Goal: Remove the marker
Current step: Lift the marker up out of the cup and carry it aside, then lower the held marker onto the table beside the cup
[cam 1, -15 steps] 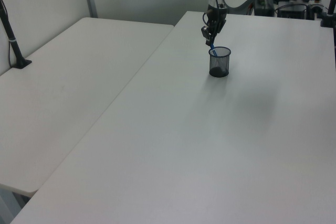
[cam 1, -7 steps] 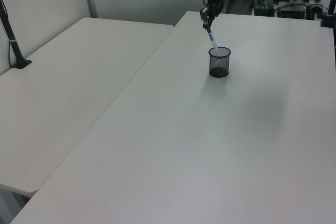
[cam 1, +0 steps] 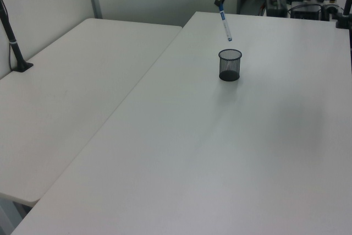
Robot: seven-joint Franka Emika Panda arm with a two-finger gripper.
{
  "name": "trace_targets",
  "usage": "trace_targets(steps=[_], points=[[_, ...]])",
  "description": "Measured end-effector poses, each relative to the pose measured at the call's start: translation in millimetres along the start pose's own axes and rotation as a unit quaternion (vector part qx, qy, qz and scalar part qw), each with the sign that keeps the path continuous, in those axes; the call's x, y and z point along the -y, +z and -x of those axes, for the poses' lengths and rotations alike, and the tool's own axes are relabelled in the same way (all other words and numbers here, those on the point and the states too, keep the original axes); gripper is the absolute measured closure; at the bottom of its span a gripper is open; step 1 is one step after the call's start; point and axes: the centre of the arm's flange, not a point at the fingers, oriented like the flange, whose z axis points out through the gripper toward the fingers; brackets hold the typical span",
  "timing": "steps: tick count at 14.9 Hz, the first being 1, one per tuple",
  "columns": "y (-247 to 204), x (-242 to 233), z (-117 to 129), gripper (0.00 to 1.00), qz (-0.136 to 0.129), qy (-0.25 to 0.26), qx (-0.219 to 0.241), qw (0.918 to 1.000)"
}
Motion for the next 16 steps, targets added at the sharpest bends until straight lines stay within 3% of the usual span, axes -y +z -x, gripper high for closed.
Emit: trace_targets(steps=[5, 11, 16], points=[[17, 54, 37, 0.84, 0.001, -0.043, 0.102, 0.9939], [78, 143, 104, 0.84, 0.012, -0.123, 0.219, 0.9678], [134, 182, 141, 0.84, 0.025, -0.158, 0.264, 0.9512]])
